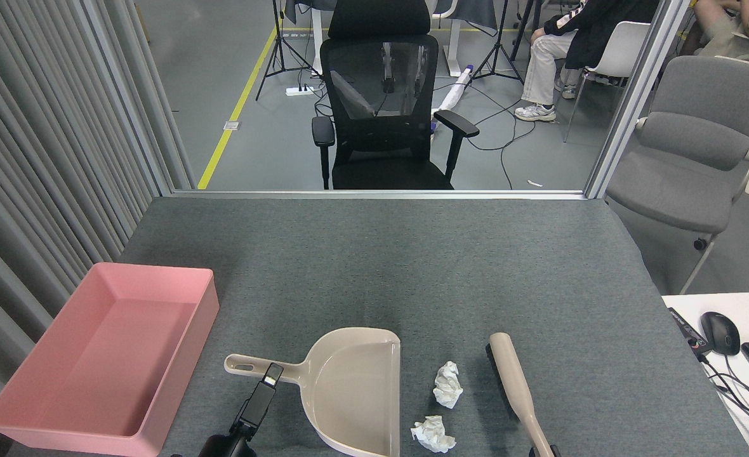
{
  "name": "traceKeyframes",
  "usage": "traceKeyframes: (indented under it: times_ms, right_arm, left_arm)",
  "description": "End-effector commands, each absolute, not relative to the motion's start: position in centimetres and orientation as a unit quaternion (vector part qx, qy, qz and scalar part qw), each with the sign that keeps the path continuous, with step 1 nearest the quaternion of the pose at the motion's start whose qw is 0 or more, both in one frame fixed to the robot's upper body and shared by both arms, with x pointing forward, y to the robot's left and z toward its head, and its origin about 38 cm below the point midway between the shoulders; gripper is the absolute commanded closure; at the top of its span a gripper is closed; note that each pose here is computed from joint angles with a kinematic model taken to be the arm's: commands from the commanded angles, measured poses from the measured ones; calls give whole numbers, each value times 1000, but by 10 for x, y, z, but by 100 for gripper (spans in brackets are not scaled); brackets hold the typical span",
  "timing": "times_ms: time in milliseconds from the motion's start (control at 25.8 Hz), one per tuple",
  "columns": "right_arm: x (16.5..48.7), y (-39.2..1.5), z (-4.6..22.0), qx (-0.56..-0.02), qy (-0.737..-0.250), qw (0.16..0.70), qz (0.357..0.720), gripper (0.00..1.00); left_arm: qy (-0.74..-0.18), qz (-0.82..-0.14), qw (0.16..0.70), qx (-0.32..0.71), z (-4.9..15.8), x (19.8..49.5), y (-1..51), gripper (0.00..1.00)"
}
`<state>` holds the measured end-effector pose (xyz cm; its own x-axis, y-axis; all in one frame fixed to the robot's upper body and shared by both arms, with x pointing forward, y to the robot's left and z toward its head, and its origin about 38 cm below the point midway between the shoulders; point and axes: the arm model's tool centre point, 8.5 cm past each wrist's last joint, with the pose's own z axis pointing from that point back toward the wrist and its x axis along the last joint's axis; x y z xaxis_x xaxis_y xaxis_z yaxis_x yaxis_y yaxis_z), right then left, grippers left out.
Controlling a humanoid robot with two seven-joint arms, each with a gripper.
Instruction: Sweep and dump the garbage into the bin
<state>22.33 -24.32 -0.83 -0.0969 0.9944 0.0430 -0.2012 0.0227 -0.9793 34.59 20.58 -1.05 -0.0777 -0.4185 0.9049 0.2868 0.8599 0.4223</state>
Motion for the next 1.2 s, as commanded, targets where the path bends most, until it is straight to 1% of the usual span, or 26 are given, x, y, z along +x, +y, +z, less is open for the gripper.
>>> traceKeyframes:
  times_ms: [0,271,348,464,696,735,851,929,1006,1045,1122,1161]
  right_arm:
    - [222,-242,-7,-413,-482,530,562,99]
    - [218,-243,-9,-411,-480,533,562,99]
    - [218,-243,-9,-411,-480,533,562,99]
    - [218,-243,-9,-411,-480,534,561,98]
    - [218,-244,-9,-413,-479,535,561,98]
    - [218,-244,-9,-413,-479,535,561,98]
    - [218,-243,-9,-412,-480,535,560,98]
    - [218,-244,-9,-413,-479,535,560,98]
    - [218,-244,-9,-413,-479,535,560,98]
    - [218,-244,-9,-413,-479,535,560,98]
    - [218,-244,-9,-413,-479,535,560,98]
    - [218,-244,-9,-413,-479,535,560,98]
  left_arm:
    - [-678,-258,687,49,-12,361,207,1]
    - [-678,-239,693,63,-9,373,208,1]
    - [-673,-240,697,62,-14,374,208,1]
    - [-672,-246,695,65,-11,382,207,1]
    - [-662,-249,703,70,-14,386,211,2]
    - [-662,-251,702,69,-13,386,212,3]
    - [-663,-257,700,68,-14,384,213,19]
    - [-663,-258,700,63,-14,384,211,22]
    - [-665,-262,698,55,-13,384,207,37]
    - [-668,-265,693,52,-12,384,206,40]
    - [-674,-266,687,51,-11,383,204,42]
    - [-674,-268,686,51,-11,383,205,47]
